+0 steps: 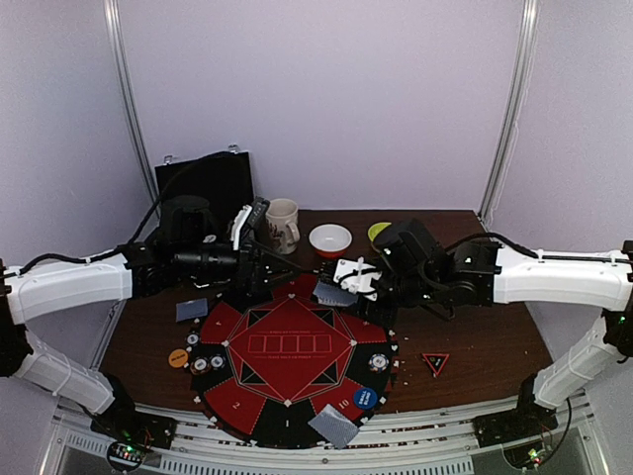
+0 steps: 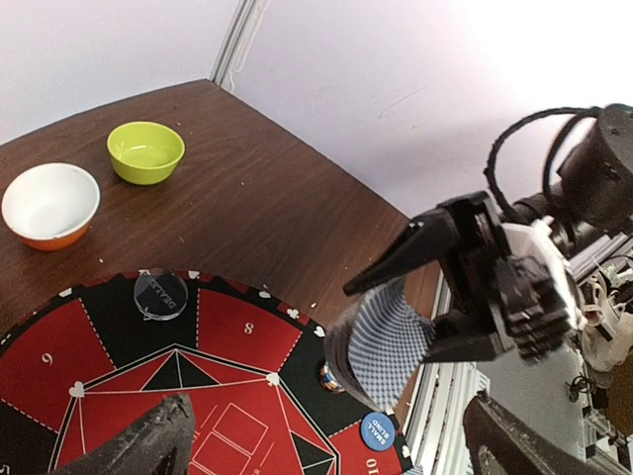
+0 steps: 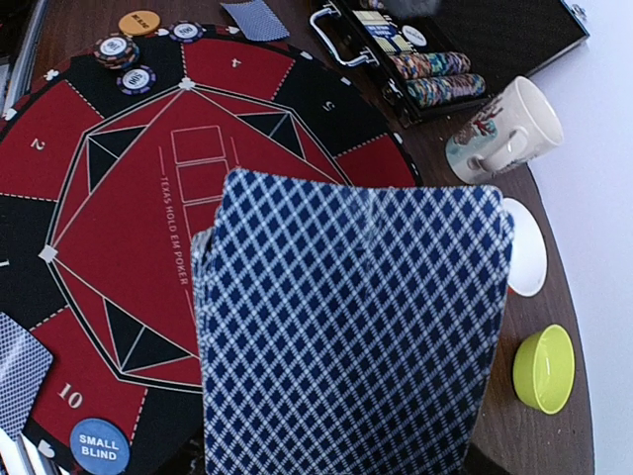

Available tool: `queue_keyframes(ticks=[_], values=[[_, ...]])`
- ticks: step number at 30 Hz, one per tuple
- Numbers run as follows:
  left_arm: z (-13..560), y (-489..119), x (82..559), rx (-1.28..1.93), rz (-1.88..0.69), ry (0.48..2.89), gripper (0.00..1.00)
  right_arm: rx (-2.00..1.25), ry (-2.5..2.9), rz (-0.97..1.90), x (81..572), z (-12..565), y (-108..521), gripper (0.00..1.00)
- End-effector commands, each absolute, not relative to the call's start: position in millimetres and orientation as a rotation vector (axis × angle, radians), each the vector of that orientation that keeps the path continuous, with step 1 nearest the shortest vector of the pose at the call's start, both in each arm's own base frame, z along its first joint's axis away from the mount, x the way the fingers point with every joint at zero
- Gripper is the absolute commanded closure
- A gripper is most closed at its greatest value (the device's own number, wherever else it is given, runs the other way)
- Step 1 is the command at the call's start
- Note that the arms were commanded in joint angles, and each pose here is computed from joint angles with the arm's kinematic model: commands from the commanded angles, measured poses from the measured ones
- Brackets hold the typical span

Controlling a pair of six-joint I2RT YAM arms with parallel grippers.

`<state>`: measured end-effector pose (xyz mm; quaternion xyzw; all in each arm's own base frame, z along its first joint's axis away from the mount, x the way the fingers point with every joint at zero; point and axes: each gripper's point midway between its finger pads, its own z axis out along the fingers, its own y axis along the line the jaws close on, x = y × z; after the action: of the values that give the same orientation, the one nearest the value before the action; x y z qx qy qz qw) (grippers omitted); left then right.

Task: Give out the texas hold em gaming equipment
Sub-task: Pick up the poker card from the face-down deck piles.

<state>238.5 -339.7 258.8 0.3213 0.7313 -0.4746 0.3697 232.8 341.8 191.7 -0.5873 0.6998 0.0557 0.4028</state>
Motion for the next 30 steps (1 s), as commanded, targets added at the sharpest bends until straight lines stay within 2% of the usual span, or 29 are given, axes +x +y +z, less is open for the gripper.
queue_keyframes(ticks=[1,8,13,15,18,20,27,30], values=[[252.9,-346.2,254.2,0.792,-1.177,1.882,0.02,-1.504,1.698,0.19,226.3,205.6,368.9,0.45],[224.8,-353.4,256.5,0.861,-1.091,1.959,0.02,-1.547,1.676,0.218,217.3,198.9,388.8,0.45],[217.6,-357.7,254.4,0.878,-1.108,1.975,0.08,-1.558,1.672,0.222,215.1,197.2,395.2,0.45],[214.8,-360.1,252.9,0.89,-1.12,1.987,0.13,-1.561,1.672,0.219,215.5,196.8,395.6,0.45],[212.0,-360.7,255.8,0.907,-1.09,2.02,0.3,-1.56,1.666,0.215,215.7,198.3,395.4,0.45],[211.6,-357.2,259.7,0.894,-1.05,2.038,0.38,-1.554,1.666,0.207,216.9,199.8,393.9,0.45],[220.3,-349.2,261.7,0.858,-1.011,2.024,0.53,-1.555,1.666,0.189,216.9,198.2,390.0,0.45],[221.2,-348.8,257.0,0.874,-1.029,2.015,0.56,-1.555,1.666,0.182,217.8,198.2,389.4,0.45]])
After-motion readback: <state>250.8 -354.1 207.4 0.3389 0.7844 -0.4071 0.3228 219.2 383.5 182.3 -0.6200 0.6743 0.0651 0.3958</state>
